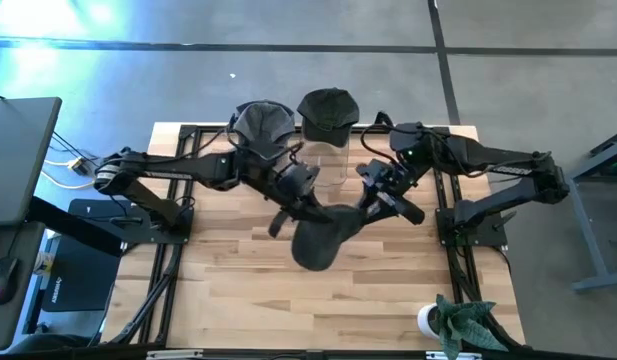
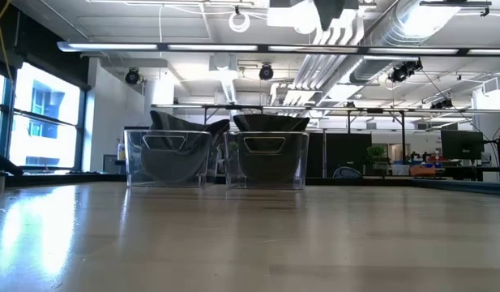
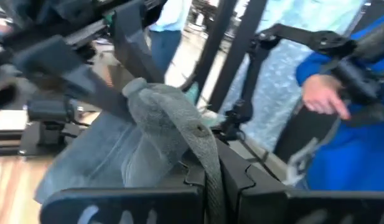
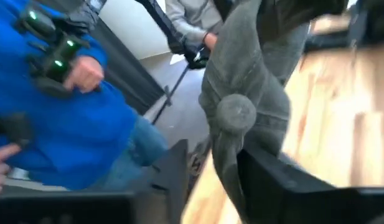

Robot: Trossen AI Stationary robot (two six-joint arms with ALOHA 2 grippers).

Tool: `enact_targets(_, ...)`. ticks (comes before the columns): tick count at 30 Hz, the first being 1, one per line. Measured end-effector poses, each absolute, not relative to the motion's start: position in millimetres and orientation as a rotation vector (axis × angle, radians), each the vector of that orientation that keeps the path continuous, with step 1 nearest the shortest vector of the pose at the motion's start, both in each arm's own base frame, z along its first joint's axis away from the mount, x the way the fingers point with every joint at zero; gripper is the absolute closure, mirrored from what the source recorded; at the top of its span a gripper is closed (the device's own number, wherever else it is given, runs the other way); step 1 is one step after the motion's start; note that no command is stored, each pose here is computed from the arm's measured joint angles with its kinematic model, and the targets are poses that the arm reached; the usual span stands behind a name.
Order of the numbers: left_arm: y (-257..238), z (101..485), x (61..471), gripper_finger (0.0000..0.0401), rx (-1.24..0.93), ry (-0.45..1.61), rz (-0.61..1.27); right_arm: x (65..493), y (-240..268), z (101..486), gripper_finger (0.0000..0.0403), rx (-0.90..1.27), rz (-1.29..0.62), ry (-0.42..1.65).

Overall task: Pick & Place hat
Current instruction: Put the black cap into the right transparent bin

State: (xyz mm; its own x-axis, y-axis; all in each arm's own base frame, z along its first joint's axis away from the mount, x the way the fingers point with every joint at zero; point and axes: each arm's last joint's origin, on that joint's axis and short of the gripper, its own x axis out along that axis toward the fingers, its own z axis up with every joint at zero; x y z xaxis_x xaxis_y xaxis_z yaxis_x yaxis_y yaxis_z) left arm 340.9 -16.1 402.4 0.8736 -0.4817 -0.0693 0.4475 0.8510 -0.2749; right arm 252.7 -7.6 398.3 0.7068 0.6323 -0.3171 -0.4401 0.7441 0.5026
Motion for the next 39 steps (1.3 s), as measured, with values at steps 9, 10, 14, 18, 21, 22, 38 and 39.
enact_targets(9,-10.1,418.8,324.3,0.0400,-0.267,0.094,-0.544,283.7,-3.7,378.9,0.0129,-0.034,0.627,0.401)
enact_targets(10,-8.1,419.9,323.2,0.0400,-0.266,0.090,-0.540,288.5,-2.4,376.2,0.0125,-0.047,0.650,0.392)
enact_targets(14,-0.8,421.5,317.9,0.0400,-0.300,0.114,-0.538,305.3,2.6,366.6,0.0133,0.051,0.799,0.374)
enact_targets(18,3.4,425.5,306.3,0.0400,-0.316,0.149,-0.526,301.1,6.1,369.1,0.0157,0.275,0.960,0.431)
enact_targets(21,5.1,426.1,301.7,0.0401,-0.315,0.166,-0.542,291.5,7.7,378.8,0.0178,0.430,1.079,0.474)
enact_targets(22,4.4,425.6,301.7,0.0401,-0.314,0.171,-0.550,288.5,9.5,382.7,0.0187,0.456,1.089,0.481)
enact_targets(38,3.7,411.5,320.8,0.0280,-0.432,0.237,-0.629,291.8,24.2,397.4,0.0396,0.491,0.811,0.415)
enact_targets(39,2.8,410.5,320.8,0.0264,-0.435,0.248,-0.660,292.0,24.1,397.9,0.0397,0.489,0.805,0.408)
